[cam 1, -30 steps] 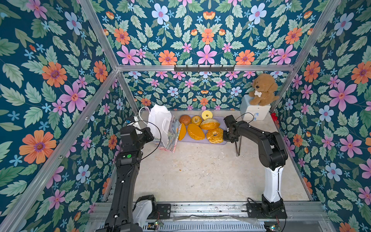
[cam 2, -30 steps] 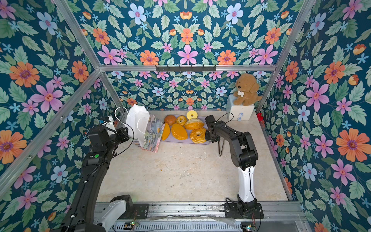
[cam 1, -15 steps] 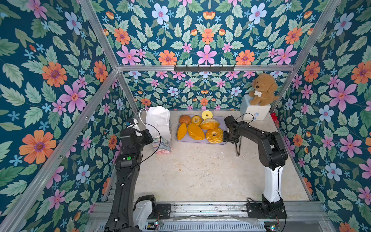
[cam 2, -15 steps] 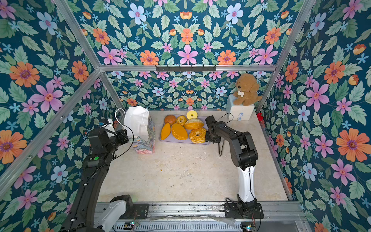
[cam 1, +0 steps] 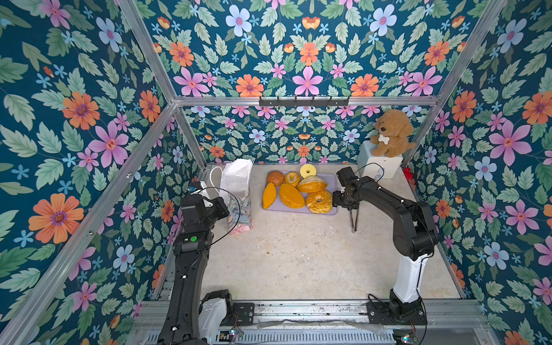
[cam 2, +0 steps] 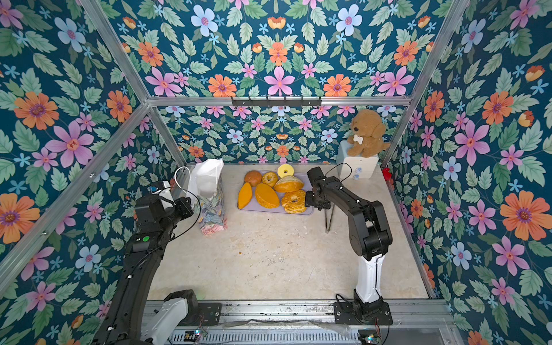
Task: Pack bread into a paper bag
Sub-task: Move the paper bag to the center of the board, then pick up the clamp from the center of the board.
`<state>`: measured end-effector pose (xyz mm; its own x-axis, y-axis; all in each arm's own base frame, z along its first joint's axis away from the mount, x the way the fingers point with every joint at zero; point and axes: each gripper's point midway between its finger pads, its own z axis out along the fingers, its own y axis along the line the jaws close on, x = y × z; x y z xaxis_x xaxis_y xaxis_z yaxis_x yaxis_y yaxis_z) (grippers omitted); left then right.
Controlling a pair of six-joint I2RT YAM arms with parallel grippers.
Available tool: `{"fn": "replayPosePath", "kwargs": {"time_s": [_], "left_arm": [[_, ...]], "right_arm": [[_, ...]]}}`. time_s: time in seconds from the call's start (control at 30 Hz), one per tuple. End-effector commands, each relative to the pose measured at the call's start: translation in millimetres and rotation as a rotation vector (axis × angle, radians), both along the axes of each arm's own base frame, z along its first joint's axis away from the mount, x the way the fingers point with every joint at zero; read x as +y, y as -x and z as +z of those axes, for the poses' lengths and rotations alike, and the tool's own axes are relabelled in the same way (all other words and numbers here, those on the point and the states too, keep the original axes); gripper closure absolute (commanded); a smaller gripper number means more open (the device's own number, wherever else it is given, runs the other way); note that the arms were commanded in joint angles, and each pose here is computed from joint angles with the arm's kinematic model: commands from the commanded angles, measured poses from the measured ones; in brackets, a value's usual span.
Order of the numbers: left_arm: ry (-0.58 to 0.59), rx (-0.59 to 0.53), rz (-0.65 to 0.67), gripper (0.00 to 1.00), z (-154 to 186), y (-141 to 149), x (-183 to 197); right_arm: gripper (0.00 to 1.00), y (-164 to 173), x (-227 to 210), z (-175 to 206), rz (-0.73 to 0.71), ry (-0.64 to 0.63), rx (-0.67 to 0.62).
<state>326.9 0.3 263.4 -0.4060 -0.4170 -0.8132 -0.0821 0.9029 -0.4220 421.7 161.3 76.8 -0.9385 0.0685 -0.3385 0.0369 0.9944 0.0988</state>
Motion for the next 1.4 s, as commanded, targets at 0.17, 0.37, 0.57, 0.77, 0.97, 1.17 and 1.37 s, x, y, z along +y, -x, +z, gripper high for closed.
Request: {"fn": "replayPosePath", "kwargs": {"time_s": [0.17,0.37,0.57,0.77,0.97,1.17,1.37], "left_arm": [[-0.066,-0.036,0.034,1.00,26.7,5.9,9.2],[-0.079,-0.025,0.046,1.00,20.8,4.8,12.1],[0.024,-0.066,-0.030,1.00,24.6,-3.9,-6.0],[0.058,-0.068,-0.054,1.00,30.5,-8.2,-11.5],[0.060,-0.056,-0.053,1.00,22.7,-9.0,-10.9],[0.095,-0.072,-0.077,1.00,27.7,-13.9,-16.2],[0.059,-0.026,-0.023,1.00,6.1,-14.4,-5.1]], "right_arm": [[0.28,16.8,-17.1,14.7,0.000,0.065,0.005],[0.27,21.6,-19.4,17.8,0.002,0.067,0.006],[0.27,23.9,-22.2,16.7,-0.002,0.069,0.012],[0.26,23.2,-21.8,14.9,-0.001,0.060,0.014],[0.26,24.9,-23.0,10.7,0.002,0.064,0.024],[0.25,23.8,-24.5,12.3,-0.003,0.057,0.020],[0.25,26.1,-26.5,7.1,-0.003,0.061,0.036]]}}
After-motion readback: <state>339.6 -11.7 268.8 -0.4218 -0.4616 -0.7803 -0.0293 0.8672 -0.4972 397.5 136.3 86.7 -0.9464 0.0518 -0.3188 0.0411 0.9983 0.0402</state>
